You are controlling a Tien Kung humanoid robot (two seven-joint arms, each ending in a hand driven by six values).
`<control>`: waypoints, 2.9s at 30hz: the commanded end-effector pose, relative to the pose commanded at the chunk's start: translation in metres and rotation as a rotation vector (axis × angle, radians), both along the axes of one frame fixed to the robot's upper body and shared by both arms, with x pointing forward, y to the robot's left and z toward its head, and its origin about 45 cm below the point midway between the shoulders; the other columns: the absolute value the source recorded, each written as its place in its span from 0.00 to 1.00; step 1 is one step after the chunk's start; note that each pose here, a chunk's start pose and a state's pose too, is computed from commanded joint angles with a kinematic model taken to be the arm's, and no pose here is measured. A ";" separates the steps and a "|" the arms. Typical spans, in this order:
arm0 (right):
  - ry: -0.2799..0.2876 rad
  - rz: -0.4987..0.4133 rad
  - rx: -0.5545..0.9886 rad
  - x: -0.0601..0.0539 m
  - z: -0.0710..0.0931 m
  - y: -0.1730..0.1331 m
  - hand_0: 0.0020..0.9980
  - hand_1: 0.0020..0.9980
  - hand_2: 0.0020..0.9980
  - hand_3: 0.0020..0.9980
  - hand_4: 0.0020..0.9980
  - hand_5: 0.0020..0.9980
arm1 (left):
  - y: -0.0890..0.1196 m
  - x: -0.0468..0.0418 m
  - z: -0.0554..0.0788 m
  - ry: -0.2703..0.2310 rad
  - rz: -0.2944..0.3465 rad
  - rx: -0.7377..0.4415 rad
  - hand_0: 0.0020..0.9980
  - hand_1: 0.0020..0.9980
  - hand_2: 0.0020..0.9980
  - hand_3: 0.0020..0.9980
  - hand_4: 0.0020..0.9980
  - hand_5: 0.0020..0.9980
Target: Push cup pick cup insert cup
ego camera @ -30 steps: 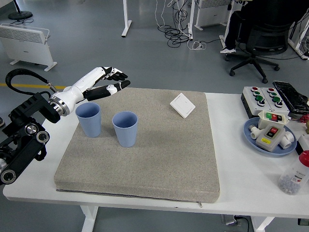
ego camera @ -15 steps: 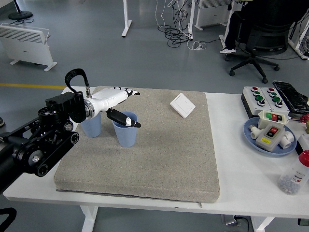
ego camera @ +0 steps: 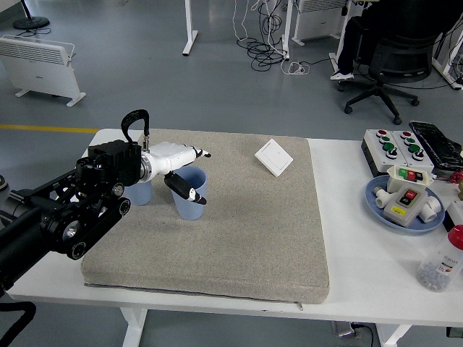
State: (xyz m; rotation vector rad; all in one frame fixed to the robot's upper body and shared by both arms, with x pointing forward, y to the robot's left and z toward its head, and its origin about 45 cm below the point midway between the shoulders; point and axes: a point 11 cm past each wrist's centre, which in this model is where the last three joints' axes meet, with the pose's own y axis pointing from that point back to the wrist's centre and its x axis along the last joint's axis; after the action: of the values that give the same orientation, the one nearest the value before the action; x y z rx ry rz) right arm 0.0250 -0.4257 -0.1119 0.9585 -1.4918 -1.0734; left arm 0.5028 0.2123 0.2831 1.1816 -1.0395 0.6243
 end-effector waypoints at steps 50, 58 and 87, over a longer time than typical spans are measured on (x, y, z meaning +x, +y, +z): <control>-0.017 -0.001 -0.007 0.007 0.001 -0.001 0.70 0.60 0.61 0.54 0.10 0.41 | -0.010 -0.0134 0.014 0.002 -0.067 -0.025 0.37 0.52 0.51 0.50 0.54 0.00; -0.015 -0.002 -0.010 0.006 0.001 -0.002 0.70 0.60 0.61 0.54 0.10 0.42 | -0.022 -0.0202 0.061 -0.072 -0.111 -0.040 0.37 0.51 0.49 0.50 0.52 0.00; 0.004 -0.001 -0.010 -0.001 0.000 -0.002 0.70 0.60 0.61 0.54 0.10 0.41 | 0.098 0.0132 0.109 -0.106 0.222 0.007 0.39 0.52 0.49 0.49 0.53 0.00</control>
State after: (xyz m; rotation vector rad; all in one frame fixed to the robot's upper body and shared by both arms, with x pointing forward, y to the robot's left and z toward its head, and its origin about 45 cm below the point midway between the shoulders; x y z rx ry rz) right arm 0.0235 -0.4275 -0.1115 0.9483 -1.4937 -1.0671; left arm 0.5160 0.3098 0.3925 1.2920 -1.0067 0.8650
